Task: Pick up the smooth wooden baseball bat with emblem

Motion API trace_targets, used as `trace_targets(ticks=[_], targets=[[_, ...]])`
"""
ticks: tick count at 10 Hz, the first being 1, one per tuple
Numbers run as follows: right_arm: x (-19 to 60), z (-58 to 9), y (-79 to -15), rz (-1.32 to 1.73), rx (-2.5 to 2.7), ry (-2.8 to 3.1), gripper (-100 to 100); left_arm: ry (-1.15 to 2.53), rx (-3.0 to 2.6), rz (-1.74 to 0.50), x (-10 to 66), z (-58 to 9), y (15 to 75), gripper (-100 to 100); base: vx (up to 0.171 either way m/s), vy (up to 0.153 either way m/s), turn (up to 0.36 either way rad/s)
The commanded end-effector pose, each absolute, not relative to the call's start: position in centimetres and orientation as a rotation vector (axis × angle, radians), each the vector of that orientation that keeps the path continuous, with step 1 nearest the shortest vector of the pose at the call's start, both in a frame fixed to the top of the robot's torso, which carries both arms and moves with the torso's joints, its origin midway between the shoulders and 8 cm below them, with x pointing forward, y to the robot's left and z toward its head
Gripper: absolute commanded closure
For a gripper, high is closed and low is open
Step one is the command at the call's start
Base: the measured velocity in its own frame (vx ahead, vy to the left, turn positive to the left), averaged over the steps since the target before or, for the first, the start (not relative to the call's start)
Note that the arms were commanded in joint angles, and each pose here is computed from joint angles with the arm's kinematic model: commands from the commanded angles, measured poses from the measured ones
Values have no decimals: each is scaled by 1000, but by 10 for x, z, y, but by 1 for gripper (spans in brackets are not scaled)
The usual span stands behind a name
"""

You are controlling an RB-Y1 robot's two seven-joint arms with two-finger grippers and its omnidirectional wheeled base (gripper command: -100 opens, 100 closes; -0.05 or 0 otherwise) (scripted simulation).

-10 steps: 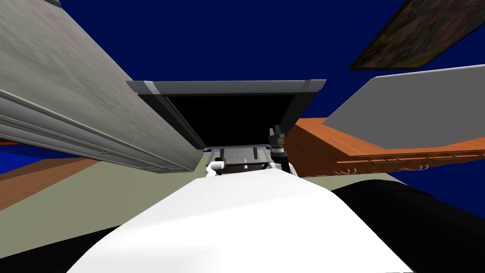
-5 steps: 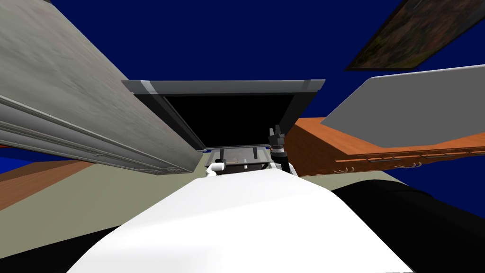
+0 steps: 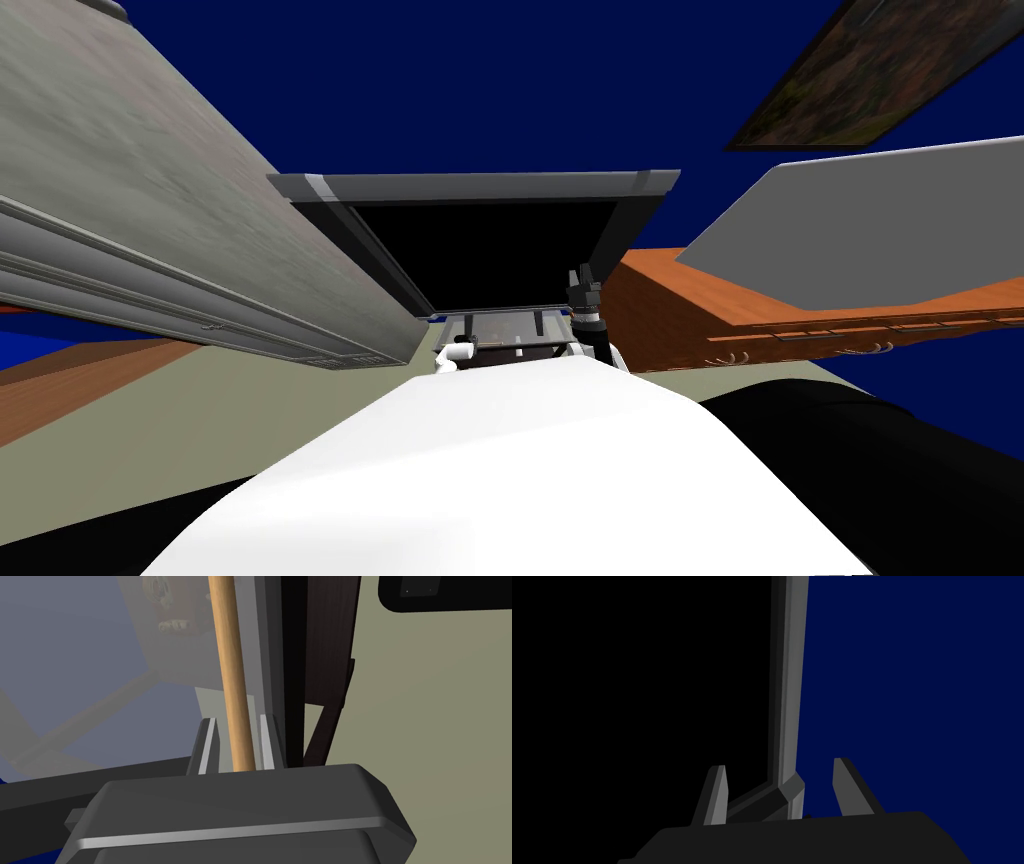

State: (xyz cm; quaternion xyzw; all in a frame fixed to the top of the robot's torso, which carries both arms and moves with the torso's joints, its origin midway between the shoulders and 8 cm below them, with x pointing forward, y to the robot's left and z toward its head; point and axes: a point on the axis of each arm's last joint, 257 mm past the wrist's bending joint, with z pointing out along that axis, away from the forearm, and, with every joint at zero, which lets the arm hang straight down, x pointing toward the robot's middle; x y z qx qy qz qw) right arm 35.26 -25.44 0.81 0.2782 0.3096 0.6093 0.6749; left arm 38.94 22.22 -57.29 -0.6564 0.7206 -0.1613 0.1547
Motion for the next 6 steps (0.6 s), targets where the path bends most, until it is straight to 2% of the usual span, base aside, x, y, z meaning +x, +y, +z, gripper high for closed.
trace_targets(ticks=[1, 5, 6], targets=[[353, 8, -254, 1371, 626, 696, 0, 2073, -1880, -454, 391, -569, 223, 100, -3, -11, 51], [353, 8, -254, 1371, 626, 696, 0, 2077, -1874, -455, 398, -559, 223, 100, -10, -13, 37], [353, 8, -254, 1371, 626, 696, 0, 2078, -1874, -453, 398, -559, 223, 0, 0, 0, 0]])
